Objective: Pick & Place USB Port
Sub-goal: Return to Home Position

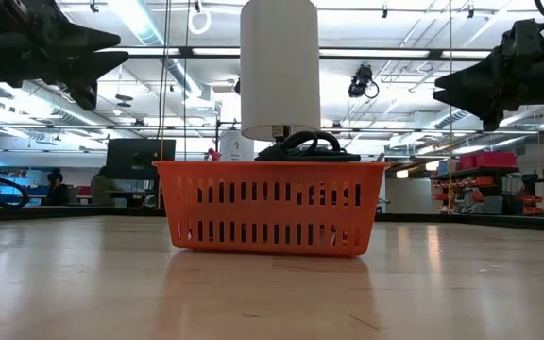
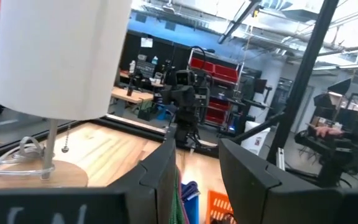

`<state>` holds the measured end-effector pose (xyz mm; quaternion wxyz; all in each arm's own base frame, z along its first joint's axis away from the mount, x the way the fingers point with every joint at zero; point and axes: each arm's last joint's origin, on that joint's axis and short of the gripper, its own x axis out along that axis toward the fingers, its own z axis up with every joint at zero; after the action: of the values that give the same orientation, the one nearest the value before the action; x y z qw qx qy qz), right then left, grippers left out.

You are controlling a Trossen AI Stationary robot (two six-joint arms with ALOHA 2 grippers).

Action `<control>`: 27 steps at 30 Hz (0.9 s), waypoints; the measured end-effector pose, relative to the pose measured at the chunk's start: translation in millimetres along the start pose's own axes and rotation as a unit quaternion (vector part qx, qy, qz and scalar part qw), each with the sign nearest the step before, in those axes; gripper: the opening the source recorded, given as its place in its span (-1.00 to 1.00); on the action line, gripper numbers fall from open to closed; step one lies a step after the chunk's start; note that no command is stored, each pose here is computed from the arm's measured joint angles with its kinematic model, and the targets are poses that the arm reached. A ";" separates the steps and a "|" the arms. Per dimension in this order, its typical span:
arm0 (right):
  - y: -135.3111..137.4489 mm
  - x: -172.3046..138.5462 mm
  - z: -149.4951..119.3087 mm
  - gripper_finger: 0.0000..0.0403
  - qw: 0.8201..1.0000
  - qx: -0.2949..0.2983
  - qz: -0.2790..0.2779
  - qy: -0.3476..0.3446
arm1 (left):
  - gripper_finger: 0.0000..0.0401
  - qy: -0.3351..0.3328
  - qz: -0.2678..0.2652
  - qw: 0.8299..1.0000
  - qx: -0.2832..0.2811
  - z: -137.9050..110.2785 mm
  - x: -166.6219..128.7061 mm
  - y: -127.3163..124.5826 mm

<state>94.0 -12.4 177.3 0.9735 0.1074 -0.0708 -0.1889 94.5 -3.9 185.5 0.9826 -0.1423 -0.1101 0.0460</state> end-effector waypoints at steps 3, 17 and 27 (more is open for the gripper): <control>0.0 0.0 0.1 -0.28 1.000 0.000 0.000 0.000 | -0.36 -0.003 0.009 1.000 0.002 0.5 0.3 1.7; 1.4 0.3 -4.2 -0.28 1.000 -0.007 0.006 0.022 | -0.36 -0.009 0.037 0.999 0.008 1.6 1.3 7.2; 11.8 1.2 -6.5 -0.28 0.998 -0.006 0.050 0.037 | -0.36 -0.014 0.048 0.999 0.010 2.6 1.3 9.2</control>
<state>100.4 -1.0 173.9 0.9843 0.1051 -0.0388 -0.1362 94.6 5.8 185.4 0.9790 -0.1365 -0.1168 0.0963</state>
